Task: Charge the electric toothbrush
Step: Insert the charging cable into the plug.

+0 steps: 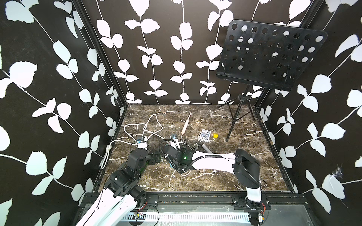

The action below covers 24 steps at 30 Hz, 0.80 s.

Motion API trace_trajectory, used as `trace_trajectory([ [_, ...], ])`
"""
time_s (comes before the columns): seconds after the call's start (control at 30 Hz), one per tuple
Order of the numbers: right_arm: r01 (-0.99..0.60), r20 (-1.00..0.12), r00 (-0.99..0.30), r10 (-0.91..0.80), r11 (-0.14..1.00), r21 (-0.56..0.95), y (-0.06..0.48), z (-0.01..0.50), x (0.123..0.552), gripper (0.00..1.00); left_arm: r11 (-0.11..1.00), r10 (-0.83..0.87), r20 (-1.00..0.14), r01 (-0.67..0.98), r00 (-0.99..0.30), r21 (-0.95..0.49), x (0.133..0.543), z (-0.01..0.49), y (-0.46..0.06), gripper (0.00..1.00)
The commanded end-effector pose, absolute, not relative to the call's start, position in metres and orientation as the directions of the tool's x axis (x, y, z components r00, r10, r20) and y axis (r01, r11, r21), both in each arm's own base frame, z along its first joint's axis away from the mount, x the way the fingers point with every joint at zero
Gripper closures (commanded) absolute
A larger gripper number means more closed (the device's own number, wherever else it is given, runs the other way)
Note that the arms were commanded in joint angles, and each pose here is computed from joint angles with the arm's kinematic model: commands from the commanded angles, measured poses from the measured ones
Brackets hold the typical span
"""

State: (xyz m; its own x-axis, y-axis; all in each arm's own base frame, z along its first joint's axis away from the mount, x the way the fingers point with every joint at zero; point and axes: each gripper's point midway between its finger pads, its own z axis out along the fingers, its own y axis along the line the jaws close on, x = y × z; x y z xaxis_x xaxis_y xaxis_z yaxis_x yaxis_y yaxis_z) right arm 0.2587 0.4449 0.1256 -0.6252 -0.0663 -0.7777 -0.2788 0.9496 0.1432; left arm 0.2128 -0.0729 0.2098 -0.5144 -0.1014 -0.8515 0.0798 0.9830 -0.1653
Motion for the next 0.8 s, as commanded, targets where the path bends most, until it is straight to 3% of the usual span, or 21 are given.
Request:
trace_trajectory([
  [0.0, -0.246, -0.741, -0.665, -0.097, 0.965, 0.094, 0.43, 0.108, 0.253, 1.0, 0.986, -0.095, -0.846, 0.067, -0.524, -0.152, 0.211, 0.203, -0.069, 0.01],
  [0.6, -0.257, -0.702, -0.71, -0.064, 0.951, 0.172, 0.453, 0.115, 0.256, 1.0, 0.985, -0.107, -0.848, 0.059, -0.519, -0.16, 0.21, 0.204, -0.068, 0.01],
  [0.77, -0.224, -0.702, -0.707, -0.083, 0.968, 0.111, 0.439, 0.111, 0.261, 1.0, 0.985, -0.109, -0.847, 0.057, -0.52, -0.162, 0.209, 0.203, -0.067, 0.01],
])
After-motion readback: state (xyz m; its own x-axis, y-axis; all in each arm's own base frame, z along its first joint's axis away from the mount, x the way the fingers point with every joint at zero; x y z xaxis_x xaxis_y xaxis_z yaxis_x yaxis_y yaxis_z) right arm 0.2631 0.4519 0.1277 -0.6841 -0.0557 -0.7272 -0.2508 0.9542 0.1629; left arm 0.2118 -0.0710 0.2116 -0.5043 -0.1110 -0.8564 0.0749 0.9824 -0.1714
